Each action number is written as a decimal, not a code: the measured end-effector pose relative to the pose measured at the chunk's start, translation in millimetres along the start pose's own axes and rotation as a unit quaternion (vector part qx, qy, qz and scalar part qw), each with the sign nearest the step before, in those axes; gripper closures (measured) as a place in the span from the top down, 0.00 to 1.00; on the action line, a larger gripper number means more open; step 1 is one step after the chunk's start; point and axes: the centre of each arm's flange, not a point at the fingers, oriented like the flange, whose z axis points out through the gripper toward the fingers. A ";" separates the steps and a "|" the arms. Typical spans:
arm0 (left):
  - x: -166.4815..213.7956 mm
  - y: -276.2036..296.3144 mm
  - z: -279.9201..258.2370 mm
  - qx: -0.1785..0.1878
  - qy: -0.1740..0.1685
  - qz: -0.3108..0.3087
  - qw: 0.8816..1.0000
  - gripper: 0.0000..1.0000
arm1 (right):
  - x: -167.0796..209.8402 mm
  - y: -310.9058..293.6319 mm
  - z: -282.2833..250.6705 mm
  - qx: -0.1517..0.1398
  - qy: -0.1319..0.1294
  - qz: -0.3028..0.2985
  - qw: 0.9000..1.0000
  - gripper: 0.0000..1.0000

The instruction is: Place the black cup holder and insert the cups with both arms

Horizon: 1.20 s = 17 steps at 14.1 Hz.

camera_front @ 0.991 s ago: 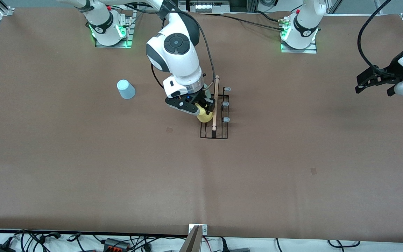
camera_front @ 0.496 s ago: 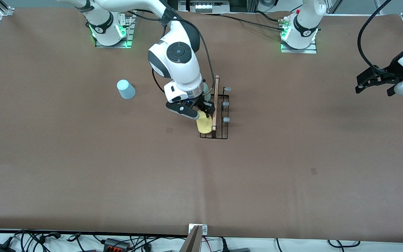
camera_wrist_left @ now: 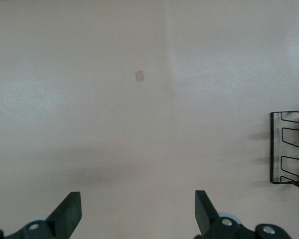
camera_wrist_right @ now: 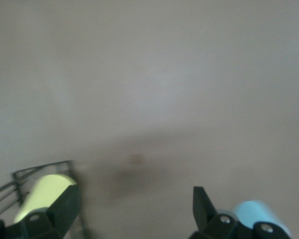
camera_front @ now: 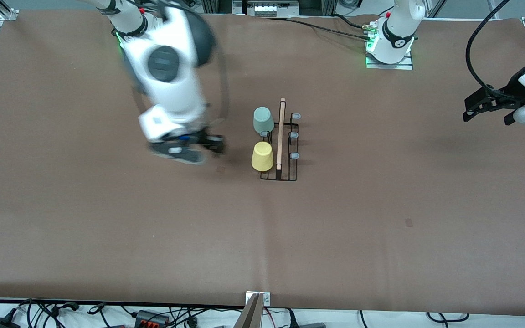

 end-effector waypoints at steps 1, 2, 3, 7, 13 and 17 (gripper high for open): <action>0.0 -0.1 0.0 0.000 0.000 0.000 1.000 1.00 | 18.9 43.7 -21.8 -0.007 -0.003 -0.013 1.000 1.00; 0.0 -0.2 0.0 0.000 0.000 0.000 1.000 1.00 | 33.7 86.8 -39.9 -0.010 -0.010 -0.028 1.000 1.00; 0.0 -0.2 0.0 0.000 0.000 0.000 1.000 1.00 | 44.6 127.8 -53.0 -0.011 -0.023 -0.042 0.999 1.00; 0.1 0.1 0.1 0.000 0.000 0.000 1.000 1.00 | 78.6 274.6 -81.7 -0.016 -0.031 -0.050 0.998 1.00; 0.2 -0.3 0.2 0.000 0.000 0.000 1.000 1.00 | 67.9 337.4 -112.7 -0.005 -0.031 -0.017 0.999 1.00; 0.2 -0.3 0.2 0.000 0.000 0.000 1.000 1.00 | 80.8 325.9 -71.1 0.012 -0.066 -0.068 0.995 1.00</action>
